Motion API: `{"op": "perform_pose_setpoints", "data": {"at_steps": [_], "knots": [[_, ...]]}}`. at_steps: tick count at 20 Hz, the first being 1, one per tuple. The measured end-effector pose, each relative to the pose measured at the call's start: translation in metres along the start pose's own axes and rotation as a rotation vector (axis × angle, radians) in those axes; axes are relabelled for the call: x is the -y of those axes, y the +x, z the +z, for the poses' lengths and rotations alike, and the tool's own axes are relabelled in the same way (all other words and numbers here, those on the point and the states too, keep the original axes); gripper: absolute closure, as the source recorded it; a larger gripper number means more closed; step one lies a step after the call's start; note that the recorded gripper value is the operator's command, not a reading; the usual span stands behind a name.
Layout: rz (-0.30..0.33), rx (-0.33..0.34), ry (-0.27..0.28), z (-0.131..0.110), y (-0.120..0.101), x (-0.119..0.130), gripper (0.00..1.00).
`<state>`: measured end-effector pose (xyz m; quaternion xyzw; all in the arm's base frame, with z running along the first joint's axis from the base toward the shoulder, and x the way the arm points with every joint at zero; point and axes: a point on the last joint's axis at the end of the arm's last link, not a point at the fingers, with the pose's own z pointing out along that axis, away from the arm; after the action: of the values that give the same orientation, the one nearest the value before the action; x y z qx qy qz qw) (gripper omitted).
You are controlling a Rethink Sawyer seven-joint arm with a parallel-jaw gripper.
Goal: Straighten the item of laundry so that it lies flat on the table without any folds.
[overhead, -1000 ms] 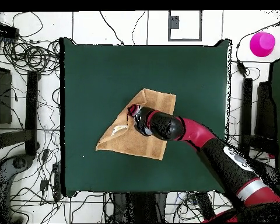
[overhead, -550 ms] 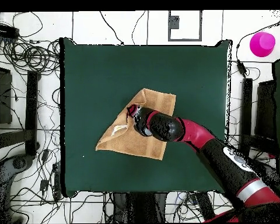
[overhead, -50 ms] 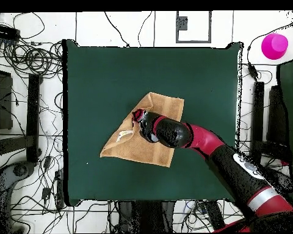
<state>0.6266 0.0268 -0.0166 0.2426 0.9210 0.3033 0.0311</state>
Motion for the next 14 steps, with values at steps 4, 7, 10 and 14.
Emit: {"op": "perform_pose_setpoints", "data": {"at_steps": [4, 7, 10, 14], "knots": [[0.009, 0.002, -0.017, 0.006, 0.003, -0.001, 1.0], [0.017, 0.003, -0.031, 0.012, 0.006, -0.001, 1.0], [0.025, 0.014, -0.049, 0.018, 0.008, -0.003, 1.0], [0.033, 0.025, -0.063, 0.023, 0.01, -0.004, 1.0]]}}
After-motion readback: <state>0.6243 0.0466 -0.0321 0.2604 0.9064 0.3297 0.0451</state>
